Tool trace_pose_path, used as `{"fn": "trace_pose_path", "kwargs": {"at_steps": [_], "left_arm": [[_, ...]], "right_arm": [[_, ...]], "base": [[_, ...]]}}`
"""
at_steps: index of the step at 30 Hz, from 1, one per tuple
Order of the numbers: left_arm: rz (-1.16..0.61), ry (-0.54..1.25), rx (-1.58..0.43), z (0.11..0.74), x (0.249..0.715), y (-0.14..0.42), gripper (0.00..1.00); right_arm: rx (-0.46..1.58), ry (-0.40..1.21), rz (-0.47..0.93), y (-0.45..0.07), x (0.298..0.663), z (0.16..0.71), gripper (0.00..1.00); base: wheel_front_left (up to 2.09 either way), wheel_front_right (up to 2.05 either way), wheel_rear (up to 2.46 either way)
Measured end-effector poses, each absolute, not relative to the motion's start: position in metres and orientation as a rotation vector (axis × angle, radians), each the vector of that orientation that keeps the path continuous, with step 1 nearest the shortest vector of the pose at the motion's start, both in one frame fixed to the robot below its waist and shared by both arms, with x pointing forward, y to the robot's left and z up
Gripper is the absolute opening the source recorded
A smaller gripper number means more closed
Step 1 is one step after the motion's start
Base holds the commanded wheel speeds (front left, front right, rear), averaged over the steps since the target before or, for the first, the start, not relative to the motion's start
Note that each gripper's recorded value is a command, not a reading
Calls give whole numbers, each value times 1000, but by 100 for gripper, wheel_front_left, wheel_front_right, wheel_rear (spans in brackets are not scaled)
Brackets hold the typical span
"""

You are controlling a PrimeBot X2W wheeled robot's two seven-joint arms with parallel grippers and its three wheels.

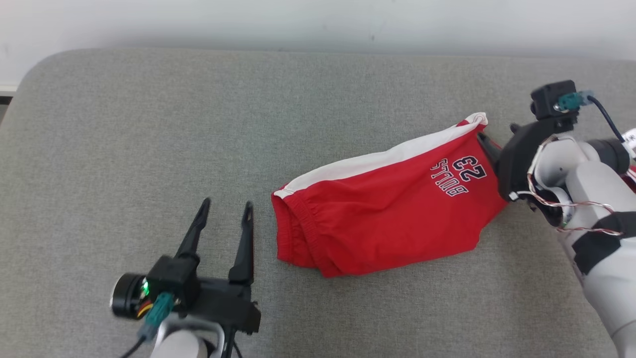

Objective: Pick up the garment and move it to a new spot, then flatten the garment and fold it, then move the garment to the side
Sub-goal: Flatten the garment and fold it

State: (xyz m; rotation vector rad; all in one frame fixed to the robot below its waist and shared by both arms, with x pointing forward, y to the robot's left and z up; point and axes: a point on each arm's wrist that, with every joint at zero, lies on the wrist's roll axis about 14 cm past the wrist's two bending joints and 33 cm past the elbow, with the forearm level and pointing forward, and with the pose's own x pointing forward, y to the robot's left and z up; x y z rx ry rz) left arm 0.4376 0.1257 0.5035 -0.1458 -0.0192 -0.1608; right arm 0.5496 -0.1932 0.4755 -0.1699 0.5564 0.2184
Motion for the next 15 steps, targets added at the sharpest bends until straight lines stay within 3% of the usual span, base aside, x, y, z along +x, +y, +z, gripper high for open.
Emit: {"fn": "trace_pose_path", "kwargs": {"at_steps": [6, 15], "left_arm": [[-57, -85, -100, 517, 411, 144, 100], [1, -9, -133, 489, 388, 156, 100]], "right_arm": [[-119, 637, 156, -218, 537, 469, 100], [-55, 742, 115, -223, 534, 444, 100]], "base": [[0, 0, 0], [0, 0, 0]]}}
